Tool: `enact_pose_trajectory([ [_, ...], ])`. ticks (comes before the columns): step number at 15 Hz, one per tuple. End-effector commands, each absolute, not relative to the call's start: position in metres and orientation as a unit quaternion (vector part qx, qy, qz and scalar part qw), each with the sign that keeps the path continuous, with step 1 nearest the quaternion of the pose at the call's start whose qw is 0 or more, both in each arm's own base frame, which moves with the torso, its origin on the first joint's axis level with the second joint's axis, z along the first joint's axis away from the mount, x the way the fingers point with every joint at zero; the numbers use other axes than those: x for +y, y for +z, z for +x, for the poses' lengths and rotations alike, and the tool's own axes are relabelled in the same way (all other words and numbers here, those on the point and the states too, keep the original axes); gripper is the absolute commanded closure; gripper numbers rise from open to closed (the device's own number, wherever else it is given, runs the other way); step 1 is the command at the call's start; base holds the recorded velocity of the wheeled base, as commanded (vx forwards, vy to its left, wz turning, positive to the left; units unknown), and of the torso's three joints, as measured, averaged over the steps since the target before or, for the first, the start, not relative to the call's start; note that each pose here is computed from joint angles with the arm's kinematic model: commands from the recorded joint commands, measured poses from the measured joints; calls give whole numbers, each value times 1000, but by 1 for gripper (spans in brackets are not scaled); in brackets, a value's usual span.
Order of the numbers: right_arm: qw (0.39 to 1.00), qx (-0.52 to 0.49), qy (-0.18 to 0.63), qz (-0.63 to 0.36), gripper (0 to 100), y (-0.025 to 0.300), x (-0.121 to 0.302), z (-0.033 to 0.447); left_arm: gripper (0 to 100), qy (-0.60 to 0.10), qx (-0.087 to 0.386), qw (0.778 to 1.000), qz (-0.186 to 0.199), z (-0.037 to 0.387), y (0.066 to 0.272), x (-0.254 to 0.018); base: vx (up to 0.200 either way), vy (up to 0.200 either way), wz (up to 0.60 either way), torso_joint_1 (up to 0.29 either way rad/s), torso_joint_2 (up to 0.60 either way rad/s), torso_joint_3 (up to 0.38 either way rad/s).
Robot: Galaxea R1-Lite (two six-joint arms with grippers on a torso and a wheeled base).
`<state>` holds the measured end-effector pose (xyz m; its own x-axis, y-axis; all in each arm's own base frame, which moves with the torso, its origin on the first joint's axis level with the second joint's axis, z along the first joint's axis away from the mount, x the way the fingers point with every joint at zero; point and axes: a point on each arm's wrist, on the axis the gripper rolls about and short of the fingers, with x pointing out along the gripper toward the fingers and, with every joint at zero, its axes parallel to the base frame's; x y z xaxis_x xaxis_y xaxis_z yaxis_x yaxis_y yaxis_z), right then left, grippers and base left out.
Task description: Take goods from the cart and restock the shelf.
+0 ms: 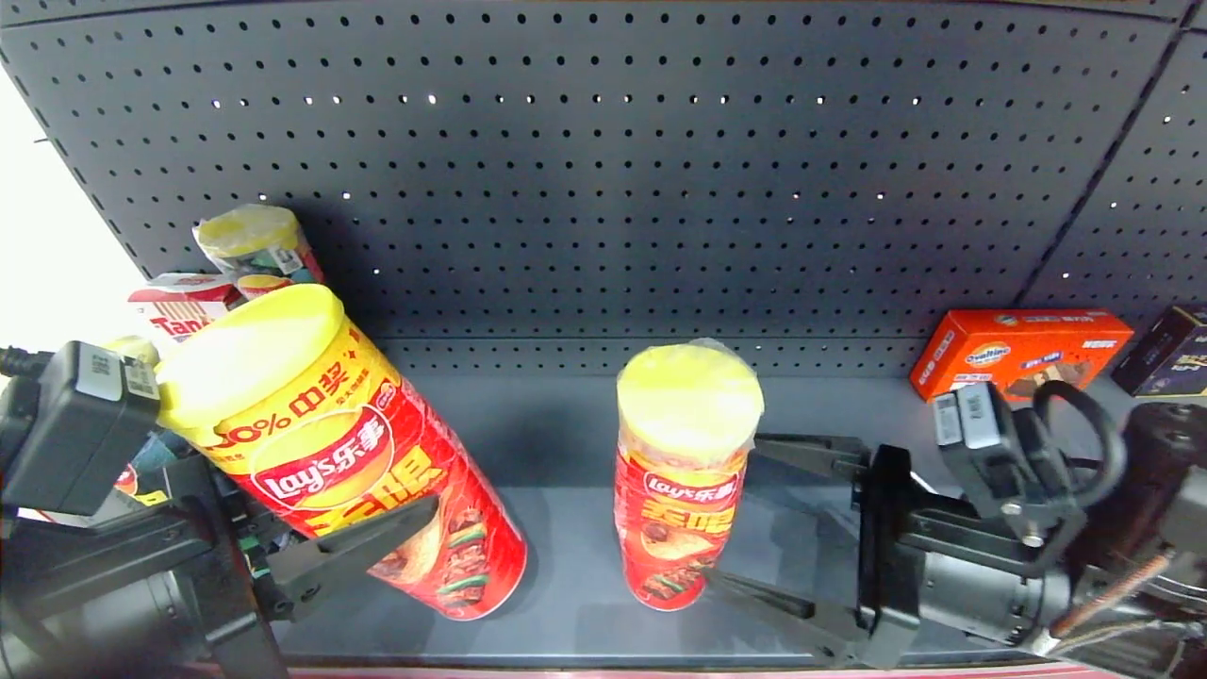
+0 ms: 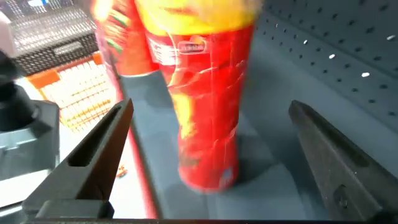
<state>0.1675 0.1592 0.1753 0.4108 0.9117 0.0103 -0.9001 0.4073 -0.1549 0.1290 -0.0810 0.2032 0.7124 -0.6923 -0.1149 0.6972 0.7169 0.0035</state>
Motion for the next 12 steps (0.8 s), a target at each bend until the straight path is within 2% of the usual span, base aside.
enact_pose_trajectory([
  [1,842,-88,529,-58,0,196,129,138,100,-376,55,925,24,130,202,-82,0,0,0,0,0,0],
  [3,849,-92,516,-59,0,210,103,115,100,-374,54,925,24,130,203,-82,0,0,0,0,0,0],
  [6,869,-77,485,-63,0,213,71,87,100,-374,54,925,25,131,203,-82,0,0,0,0,0,0],
  [8,889,-71,447,-62,0,210,55,71,100,-375,52,925,26,131,204,-82,0,0,0,0,0,0],
  [12,923,-68,376,-40,0,183,23,27,100,-373,49,926,32,131,204,-82,0,0,0,0,0,0],
])
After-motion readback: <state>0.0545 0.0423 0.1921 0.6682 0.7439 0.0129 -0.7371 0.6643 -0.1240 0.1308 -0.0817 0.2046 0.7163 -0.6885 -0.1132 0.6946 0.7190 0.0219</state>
